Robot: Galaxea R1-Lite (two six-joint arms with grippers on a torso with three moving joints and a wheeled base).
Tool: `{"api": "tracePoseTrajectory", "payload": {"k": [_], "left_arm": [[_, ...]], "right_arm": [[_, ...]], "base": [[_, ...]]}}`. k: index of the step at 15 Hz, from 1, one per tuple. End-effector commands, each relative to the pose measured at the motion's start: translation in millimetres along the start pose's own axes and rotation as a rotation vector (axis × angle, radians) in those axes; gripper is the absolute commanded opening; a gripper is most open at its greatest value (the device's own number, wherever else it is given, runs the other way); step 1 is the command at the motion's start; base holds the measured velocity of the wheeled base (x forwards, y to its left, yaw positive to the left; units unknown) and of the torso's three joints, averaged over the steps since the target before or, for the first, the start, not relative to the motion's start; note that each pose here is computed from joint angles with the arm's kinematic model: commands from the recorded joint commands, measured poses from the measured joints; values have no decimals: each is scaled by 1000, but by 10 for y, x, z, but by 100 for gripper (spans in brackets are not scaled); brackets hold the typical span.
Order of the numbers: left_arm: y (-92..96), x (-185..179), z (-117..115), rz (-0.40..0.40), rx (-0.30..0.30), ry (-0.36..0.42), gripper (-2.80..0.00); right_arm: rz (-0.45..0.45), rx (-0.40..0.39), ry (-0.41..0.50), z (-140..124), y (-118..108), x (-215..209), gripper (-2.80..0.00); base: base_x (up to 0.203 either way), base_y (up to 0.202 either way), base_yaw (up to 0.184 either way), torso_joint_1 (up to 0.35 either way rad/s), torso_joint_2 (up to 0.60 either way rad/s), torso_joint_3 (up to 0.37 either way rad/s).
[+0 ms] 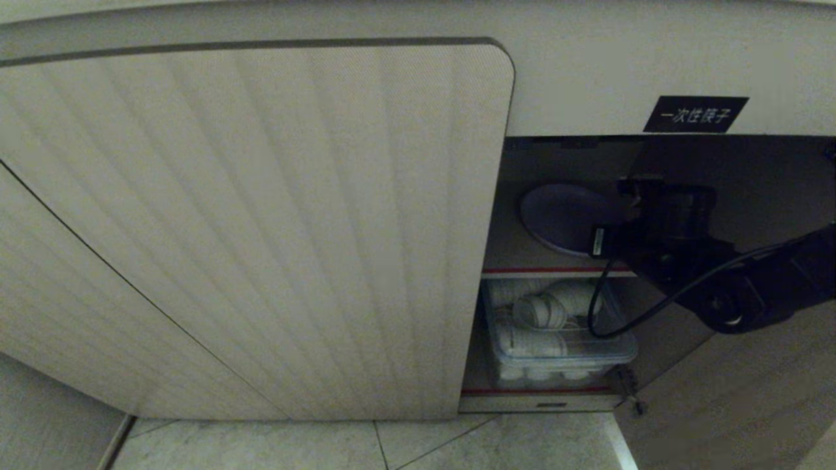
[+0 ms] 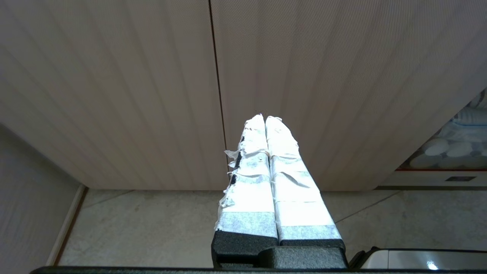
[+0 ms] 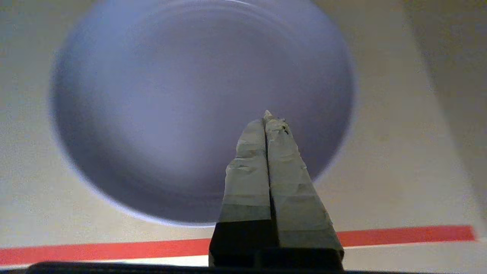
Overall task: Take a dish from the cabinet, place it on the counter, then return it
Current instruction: Take the plate from the cabinet
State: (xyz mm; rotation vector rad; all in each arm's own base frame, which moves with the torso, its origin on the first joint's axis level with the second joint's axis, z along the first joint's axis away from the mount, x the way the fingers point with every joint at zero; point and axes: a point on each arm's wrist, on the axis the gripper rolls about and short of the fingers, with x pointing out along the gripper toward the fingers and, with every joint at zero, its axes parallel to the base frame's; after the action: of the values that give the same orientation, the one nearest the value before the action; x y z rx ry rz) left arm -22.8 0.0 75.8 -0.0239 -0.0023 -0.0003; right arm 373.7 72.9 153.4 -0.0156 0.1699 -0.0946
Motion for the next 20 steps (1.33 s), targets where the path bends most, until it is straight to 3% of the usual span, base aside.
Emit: {"api": "tracePoseTrajectory", "payload": {"k": [1,9,10,20], "left_arm": [[0,0,0,0,-1,-1,-280],[0,0,0,0,-1,-1,-280],[0,0,0,0,-1,-1,-280],[0,0,0,0,-1,-1,-280]], "right_arm": [[-9,-1,-3,-8,1,10,-280],[-28,-17,-24,0,-5,42,-280],[-28,-16,-24,0,-5,42,0],[-26,-4,-55,24,-1,52,0]], "base": [[0,0,0,0,0,0],[0,0,0,0,0,0],[0,0,0,0,0,0],[0,0,0,0,0,0]]}}
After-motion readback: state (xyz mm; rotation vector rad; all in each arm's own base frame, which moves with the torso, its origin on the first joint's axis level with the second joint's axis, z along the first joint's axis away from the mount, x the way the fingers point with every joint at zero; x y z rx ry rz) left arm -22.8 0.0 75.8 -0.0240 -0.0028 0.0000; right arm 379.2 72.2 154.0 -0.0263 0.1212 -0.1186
